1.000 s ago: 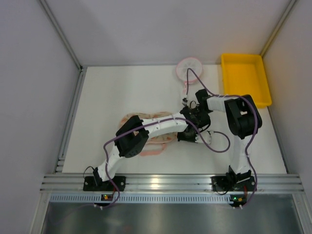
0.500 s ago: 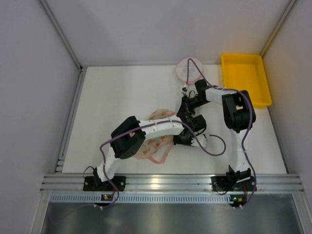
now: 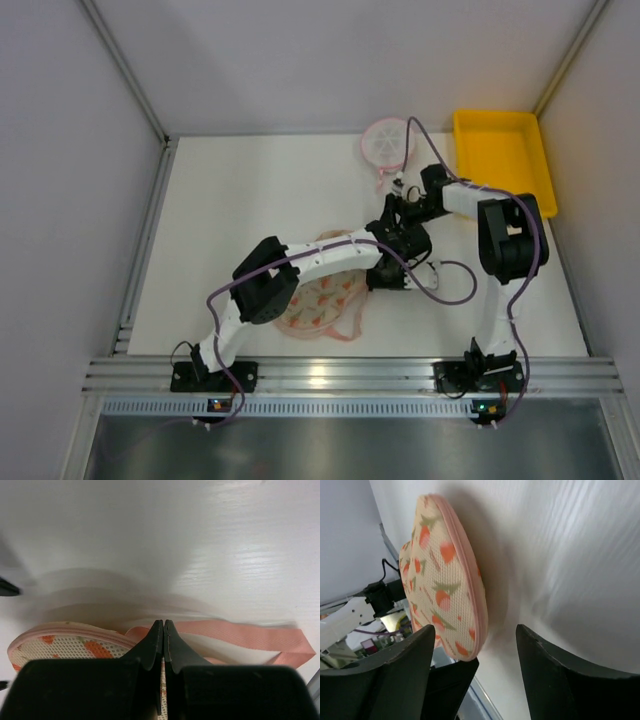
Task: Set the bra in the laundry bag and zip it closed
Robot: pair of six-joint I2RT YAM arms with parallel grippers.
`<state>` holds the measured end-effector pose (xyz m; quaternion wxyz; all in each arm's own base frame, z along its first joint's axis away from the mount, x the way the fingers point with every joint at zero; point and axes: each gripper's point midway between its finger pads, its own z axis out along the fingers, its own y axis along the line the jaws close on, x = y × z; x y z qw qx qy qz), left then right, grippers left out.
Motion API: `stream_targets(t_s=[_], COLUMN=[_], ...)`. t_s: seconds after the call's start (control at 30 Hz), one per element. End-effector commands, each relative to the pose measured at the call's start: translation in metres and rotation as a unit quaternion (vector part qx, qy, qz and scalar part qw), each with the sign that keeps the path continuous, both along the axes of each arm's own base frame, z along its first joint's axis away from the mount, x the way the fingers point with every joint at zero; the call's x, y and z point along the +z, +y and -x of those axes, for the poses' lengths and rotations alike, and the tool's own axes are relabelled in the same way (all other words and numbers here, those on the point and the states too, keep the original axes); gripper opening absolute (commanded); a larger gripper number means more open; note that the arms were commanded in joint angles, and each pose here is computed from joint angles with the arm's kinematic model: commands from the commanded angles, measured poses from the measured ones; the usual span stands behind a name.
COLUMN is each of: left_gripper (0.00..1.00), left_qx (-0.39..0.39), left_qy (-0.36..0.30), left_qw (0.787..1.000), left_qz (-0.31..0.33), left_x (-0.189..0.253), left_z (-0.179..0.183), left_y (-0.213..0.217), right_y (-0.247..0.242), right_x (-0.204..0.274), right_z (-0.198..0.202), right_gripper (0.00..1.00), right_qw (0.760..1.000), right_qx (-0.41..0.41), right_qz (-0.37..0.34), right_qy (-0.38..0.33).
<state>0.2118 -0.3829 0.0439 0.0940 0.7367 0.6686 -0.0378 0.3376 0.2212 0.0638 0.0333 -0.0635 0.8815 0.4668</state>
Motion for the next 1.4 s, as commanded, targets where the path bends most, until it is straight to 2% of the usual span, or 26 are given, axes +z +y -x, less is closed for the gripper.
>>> stream_targets(t_s=[0.0, 0.2, 0.3, 0.4, 0.43, 0.5, 0.53, 1.2, 1.27, 1.3, 1.37], left_gripper=[0.0, 0.0, 0.0, 0.0, 0.0, 0.0, 0.0, 0.0, 0.0, 0.0, 0.0], left_qx=[0.015, 0.005, 0.004, 0.004, 0.003, 0.005, 0.007, 0.038, 0.04, 0.04, 0.044], left_qy=[0.011, 0.009, 0.006, 0.012, 0.013, 0.017, 0.02, 0.107, 0.101, 0.098, 0.088], left_qw=[0.999, 0.999, 0.999, 0.999, 0.999, 0.999, 0.999, 0.993, 0.994, 0.994, 0.995], left_qz=[0.036, 0.051, 0.046, 0.045, 0.047, 0.046, 0.045, 0.024, 0.02, 0.023, 0.024], left_x=[0.013, 0.019, 0.016, 0.016, 0.018, 0.018, 0.018, 0.011, 0.009, 0.009, 0.009], left_z=[-0.01, -0.015, -0.016, -0.013, -0.011, -0.008, -0.006, 0.051, 0.049, 0.047, 0.042], left_y=[-0.015, -0.024, -0.023, -0.019, -0.019, -0.016, -0.014, 0.032, 0.034, 0.032, 0.03], right_y=[0.004, 0.017, 0.025, 0.029, 0.03, 0.032, 0.032, 0.048, 0.051, 0.052, 0.05], right_x=[0.011, 0.003, 0.001, 0.002, 0.002, 0.002, 0.002, 0.017, 0.021, 0.023, 0.028], right_z=[0.034, 0.047, 0.043, 0.034, 0.031, 0.024, 0.022, -0.066, -0.071, -0.073, -0.072], right_gripper=[0.63, 0.57, 0.5, 0.35, 0.22, 0.11, 0.0, 0.0, 0.12, 0.26, 0.38], right_qw=[0.999, 0.997, 0.997, 0.997, 0.997, 0.998, 0.998, 0.995, 0.995, 0.994, 0.994], right_qx=[0.008, 0.0, -0.005, -0.01, -0.012, -0.014, -0.015, -0.003, -0.005, -0.006, -0.005], right_qz=[-0.045, -0.064, -0.067, -0.069, -0.069, -0.066, -0.065, -0.047, -0.05, -0.05, -0.045], right_qy=[0.016, 0.031, 0.031, 0.028, 0.022, 0.017, 0.016, -0.09, -0.091, -0.092, -0.099])
